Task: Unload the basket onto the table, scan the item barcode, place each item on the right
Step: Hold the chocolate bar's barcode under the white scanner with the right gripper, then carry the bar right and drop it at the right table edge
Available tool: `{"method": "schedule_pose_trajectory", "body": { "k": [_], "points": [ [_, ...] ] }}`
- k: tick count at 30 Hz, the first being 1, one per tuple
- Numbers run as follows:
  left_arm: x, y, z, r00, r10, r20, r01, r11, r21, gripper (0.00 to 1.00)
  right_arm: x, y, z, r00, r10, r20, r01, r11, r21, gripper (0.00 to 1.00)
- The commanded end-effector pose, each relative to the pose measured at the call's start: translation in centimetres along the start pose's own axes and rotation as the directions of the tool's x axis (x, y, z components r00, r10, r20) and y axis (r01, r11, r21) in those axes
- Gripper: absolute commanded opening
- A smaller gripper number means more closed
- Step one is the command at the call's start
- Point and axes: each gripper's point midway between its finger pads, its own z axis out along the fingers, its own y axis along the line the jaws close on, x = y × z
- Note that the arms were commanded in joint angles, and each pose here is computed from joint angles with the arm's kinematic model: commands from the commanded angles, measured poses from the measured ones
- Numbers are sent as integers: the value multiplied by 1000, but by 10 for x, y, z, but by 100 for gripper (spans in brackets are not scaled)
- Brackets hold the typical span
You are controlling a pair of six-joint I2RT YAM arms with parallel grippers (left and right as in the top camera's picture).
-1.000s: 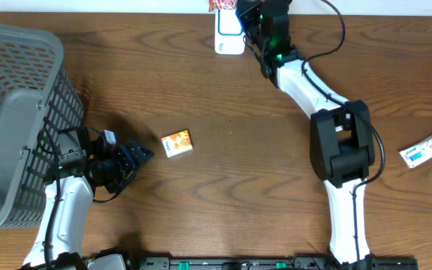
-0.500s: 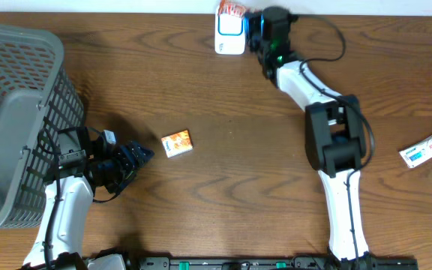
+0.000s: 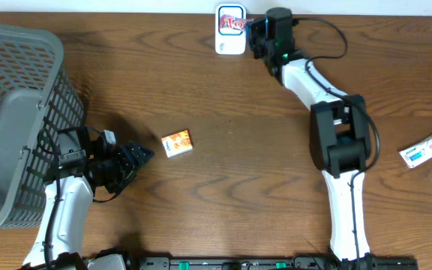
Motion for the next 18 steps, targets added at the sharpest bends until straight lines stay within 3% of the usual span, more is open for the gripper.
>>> {"method": "schedule_pose_trajectory", "body": {
  "k": [1, 7, 10, 13, 18],
  "points": [
    [-7, -3, -5, 999, 17, 28, -17, 1000, 1, 85, -27, 83, -76, 978, -164, 130, 171, 985, -38, 1],
    [-7, -3, -5, 999, 17, 28, -17, 1000, 1, 85, -56, 97, -206, 878, -387, 281, 315, 910, 270, 1],
    [-7, -3, -5, 999, 17, 28, -17, 1000, 1, 85, -79, 73, -278, 817, -465, 340, 271, 831, 486, 1],
    [-7, -3, -5, 999, 17, 28, -17, 1000, 1, 85, -99, 38, -355, 769, -543, 336, 190, 697, 692, 1],
    [-7, -3, -5, 999, 17, 28, -17, 1000, 1, 85, -131, -23, -462, 724, -633, 273, -27, 370, 928, 1]
  ]
}}
